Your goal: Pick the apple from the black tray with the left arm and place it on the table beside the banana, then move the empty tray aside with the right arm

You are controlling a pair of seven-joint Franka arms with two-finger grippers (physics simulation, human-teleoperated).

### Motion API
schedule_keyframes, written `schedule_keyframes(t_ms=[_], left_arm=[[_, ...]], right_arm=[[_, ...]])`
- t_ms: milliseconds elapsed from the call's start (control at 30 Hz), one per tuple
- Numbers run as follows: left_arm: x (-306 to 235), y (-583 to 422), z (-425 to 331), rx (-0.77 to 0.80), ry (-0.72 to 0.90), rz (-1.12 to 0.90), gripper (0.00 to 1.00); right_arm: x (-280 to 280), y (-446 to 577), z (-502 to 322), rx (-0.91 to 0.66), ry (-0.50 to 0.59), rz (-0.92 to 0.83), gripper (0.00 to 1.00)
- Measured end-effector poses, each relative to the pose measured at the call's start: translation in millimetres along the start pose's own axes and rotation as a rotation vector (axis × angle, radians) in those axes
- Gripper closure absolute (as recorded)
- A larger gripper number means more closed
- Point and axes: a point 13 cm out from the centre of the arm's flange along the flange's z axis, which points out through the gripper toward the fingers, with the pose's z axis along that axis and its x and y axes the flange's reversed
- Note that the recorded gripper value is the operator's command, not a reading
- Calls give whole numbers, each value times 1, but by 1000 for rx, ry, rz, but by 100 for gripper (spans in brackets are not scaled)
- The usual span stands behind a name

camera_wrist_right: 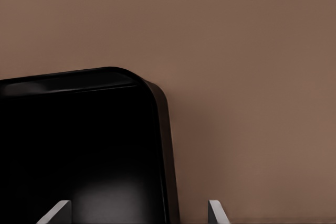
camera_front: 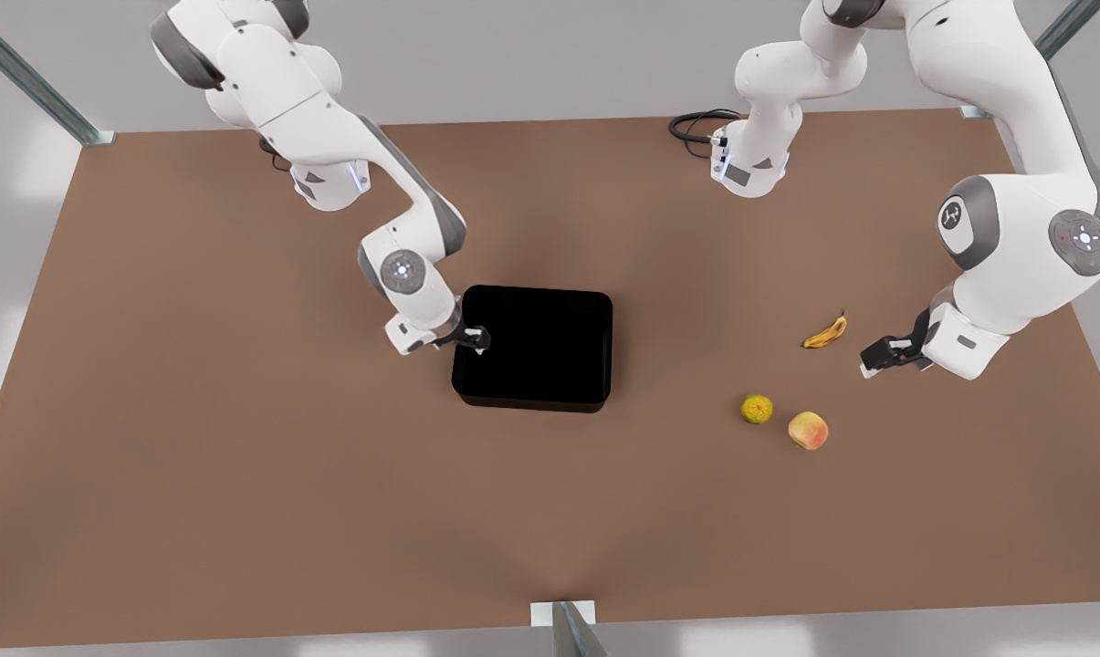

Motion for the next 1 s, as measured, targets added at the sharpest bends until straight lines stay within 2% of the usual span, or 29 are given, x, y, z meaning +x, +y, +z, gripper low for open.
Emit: schedule_keyframes(t_ms=[233,300,333,400,467,533,733,833,900,1000], left_arm=[[1,3,1,-23,3,27,0],[1,4,1,-24,4,31,0],[1,4,1,-25,5,33,0],[1,4,2,-26,5,36,0],[2,4,2,-26,6,39,0],[2,4,2,-26,6,42,0],[2,2,3,-26,8,50,0],[3,1,4,-27,11,53,0],[4,1,5,-27,13,54,0],[4,2,5,-27,14,56,0]], right_arm=[[21,-14,36,25,32,10,5],[19,-14,37,16,22,11,11],[18,-14,37,11,17,13,17],[16,-12,37,3,8,16,36],[15,-12,37,-2,3,18,49],[13,-11,37,-5,-1,20,53],[11,-10,36,-12,-8,23,76],[10,-9,35,-15,-9,24,81],[9,-8,30,-19,-14,24,82],[-2,-1,-13,-34,-54,17,85]])
